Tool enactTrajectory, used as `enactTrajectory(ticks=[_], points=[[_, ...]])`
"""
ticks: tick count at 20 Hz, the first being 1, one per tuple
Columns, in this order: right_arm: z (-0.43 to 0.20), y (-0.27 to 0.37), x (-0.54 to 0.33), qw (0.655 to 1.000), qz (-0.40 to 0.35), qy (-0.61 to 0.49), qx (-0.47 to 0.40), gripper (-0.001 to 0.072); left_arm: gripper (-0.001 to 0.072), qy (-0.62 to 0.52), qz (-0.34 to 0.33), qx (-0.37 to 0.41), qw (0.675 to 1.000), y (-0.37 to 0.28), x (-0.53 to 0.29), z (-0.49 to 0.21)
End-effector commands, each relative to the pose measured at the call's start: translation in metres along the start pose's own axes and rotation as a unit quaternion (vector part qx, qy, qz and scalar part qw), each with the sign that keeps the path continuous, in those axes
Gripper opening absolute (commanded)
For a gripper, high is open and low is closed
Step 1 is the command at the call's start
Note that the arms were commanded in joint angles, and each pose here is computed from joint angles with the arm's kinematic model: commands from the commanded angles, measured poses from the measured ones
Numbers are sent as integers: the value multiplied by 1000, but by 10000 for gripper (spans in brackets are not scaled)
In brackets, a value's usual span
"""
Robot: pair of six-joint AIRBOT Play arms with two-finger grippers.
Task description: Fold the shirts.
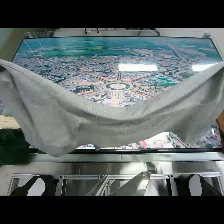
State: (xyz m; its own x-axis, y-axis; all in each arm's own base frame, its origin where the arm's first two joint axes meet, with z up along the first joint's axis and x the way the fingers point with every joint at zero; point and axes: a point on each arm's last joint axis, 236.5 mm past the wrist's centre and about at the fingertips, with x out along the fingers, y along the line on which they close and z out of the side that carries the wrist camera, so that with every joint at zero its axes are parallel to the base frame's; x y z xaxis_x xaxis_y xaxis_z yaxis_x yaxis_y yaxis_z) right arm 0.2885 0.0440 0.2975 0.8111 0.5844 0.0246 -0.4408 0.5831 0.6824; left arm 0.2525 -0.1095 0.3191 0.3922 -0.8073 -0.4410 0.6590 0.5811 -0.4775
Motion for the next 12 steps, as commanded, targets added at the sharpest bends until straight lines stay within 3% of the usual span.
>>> enactTrajectory(ticks=[1,6,12], points=[[-17,-98,-5,977,-211,23,-3,19,22,66,-70,-146,985,63,52,-44],[-97,-215,54,949,-283,116,74,18,22,185,-34,-213,959,181,164,-100],[-133,-296,103,926,-310,182,116,18,17,200,-35,-218,955,255,243,-93]])
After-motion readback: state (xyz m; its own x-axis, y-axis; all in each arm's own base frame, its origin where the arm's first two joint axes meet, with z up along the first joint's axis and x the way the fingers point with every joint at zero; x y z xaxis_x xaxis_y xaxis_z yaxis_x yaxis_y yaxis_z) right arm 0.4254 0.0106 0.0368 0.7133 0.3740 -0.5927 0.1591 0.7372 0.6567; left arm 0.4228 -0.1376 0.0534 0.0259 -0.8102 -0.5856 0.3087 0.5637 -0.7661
